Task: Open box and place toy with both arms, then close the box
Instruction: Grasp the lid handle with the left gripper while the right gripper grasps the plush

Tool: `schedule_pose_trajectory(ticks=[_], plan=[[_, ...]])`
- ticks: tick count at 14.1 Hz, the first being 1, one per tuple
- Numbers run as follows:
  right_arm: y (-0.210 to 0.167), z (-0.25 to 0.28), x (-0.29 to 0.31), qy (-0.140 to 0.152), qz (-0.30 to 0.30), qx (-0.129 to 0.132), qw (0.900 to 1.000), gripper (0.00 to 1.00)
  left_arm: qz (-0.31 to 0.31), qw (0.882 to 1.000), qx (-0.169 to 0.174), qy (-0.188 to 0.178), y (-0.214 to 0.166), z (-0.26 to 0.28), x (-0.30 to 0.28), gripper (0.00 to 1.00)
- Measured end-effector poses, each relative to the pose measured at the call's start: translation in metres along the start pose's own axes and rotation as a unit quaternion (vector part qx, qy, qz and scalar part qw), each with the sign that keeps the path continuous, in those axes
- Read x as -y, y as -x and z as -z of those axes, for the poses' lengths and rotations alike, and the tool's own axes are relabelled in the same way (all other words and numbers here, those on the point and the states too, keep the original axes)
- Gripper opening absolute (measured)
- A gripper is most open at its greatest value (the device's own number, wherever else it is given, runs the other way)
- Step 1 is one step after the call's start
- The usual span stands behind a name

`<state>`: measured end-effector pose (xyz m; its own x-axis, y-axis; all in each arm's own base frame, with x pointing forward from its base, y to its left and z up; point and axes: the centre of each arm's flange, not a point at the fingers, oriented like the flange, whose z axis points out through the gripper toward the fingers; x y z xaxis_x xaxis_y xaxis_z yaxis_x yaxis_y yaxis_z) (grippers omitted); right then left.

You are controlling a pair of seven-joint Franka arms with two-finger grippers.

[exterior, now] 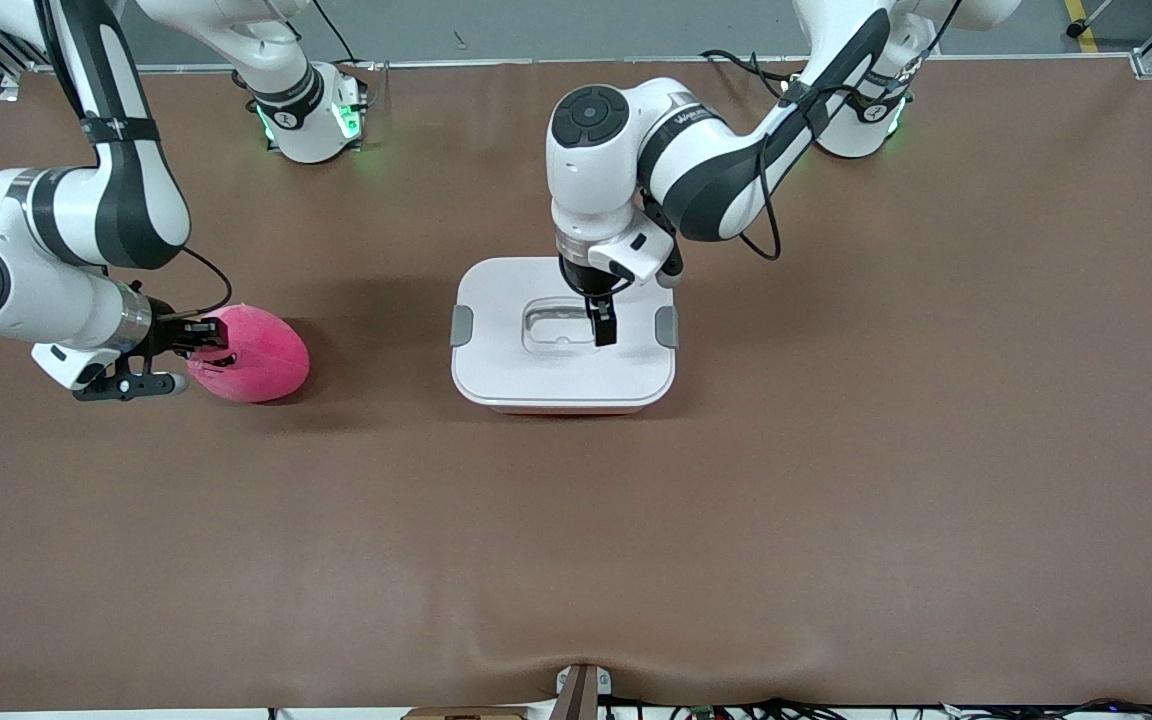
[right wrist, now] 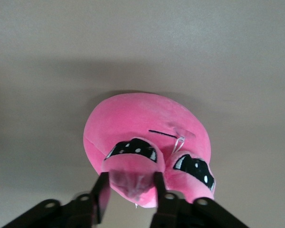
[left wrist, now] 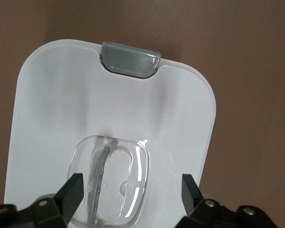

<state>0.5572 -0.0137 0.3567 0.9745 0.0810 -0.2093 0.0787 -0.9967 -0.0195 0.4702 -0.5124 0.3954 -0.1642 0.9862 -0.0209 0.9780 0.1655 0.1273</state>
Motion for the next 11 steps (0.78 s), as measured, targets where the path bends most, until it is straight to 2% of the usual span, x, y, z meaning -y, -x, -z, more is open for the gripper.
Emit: schedule_pose_trajectory(ticks=[1, 3, 4, 7, 11], plan=[[0.000, 0.000, 0.000, 0.000, 0.000, 0.000, 1.000, 0.43, -0.002, 1.000, 0.001, 0.001, 0.002, -0.001, 0.002, 0.92], [0.000, 0.000, 0.000, 0.000, 0.000, 0.000, 1.000, 0.27, -0.018, 1.000, -0.005, 0.010, 0.008, -0.007, 0.011, 0.89], [0.000, 0.000, 0.000, 0.000, 0.000, 0.000, 1.000, 0.27, -0.027, 1.000, -0.006, 0.012, 0.013, -0.011, 0.017, 0.89], [0.000, 0.002, 0.000, 0.000, -0.002, -0.002, 1.000, 0.03, -0.045, 0.999, -0.002, 0.012, 0.026, -0.021, 0.035, 0.87], [-0.002, 0.014, 0.004, 0.001, -0.005, 0.000, 1.000, 0.03, -0.058, 0.998, -0.003, 0.008, 0.035, -0.024, 0.051, 0.86]])
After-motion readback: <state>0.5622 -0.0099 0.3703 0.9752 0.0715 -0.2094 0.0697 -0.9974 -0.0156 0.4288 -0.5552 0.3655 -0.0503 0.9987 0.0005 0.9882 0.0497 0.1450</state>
